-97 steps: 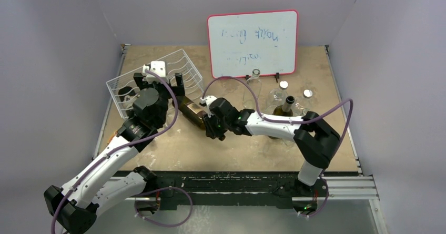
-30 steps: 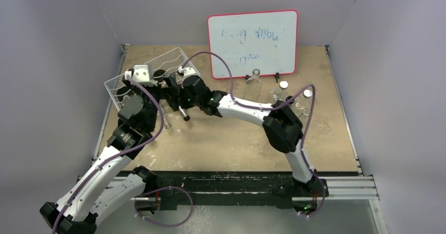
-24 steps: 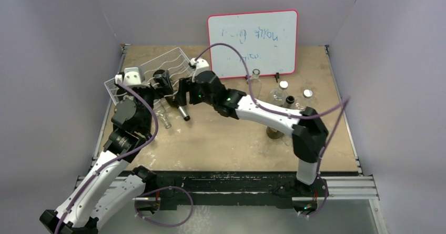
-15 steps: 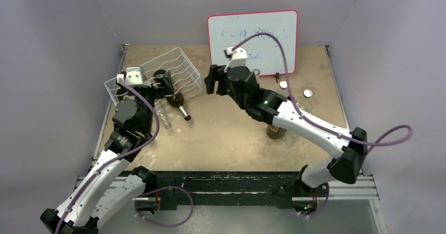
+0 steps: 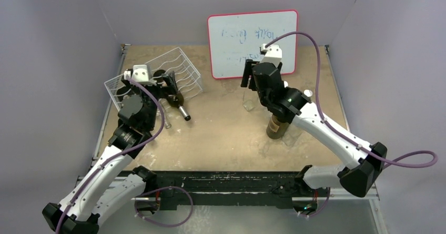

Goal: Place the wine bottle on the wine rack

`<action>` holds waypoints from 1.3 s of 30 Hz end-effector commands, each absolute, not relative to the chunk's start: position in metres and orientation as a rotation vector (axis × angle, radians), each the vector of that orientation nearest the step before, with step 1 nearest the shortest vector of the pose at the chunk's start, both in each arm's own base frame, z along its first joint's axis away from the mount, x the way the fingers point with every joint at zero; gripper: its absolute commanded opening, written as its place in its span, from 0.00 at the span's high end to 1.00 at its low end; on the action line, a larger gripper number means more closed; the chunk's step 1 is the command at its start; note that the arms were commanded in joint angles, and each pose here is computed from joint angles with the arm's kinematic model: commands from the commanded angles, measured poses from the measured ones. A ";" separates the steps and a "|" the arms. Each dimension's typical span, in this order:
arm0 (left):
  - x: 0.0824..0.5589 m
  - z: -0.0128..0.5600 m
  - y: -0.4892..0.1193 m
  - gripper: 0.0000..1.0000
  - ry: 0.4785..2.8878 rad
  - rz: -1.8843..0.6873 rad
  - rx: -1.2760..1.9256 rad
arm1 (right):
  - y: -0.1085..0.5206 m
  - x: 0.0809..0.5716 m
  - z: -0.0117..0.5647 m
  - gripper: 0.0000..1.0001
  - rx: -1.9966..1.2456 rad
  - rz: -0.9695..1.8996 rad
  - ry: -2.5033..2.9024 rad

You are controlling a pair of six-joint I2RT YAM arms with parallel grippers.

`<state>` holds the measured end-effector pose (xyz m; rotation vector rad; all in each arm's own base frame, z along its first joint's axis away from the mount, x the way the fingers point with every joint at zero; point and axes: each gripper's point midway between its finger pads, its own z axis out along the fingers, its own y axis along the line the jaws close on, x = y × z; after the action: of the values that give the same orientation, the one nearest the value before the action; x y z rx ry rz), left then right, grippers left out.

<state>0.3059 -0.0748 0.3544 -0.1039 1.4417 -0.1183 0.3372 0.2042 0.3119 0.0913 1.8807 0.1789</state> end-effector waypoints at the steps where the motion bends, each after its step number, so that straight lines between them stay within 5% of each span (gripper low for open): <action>1: 0.307 0.365 -0.082 0.00 1.400 -0.169 -0.090 | 0.185 0.349 0.297 0.28 0.108 0.100 1.909; 12: 0.311 0.354 -0.104 0.00 1.430 -0.220 0.034 | 0.195 0.389 0.280 0.36 0.046 0.147 1.932; 20: 0.310 0.353 -0.108 0.01 1.418 -0.231 0.061 | 0.188 0.404 0.254 0.52 0.061 0.054 1.983; 29: 0.308 0.350 -0.117 0.00 1.392 -0.264 0.115 | 0.185 0.403 0.263 1.00 -0.011 0.035 1.936; 39: 0.300 0.339 -0.165 0.00 1.352 -0.468 0.304 | 0.219 0.367 0.312 1.00 -0.165 0.375 1.854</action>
<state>0.3066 -0.1379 0.3214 0.2099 1.4538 -0.3274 0.3791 0.1986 0.2399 -0.1316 2.0379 0.1367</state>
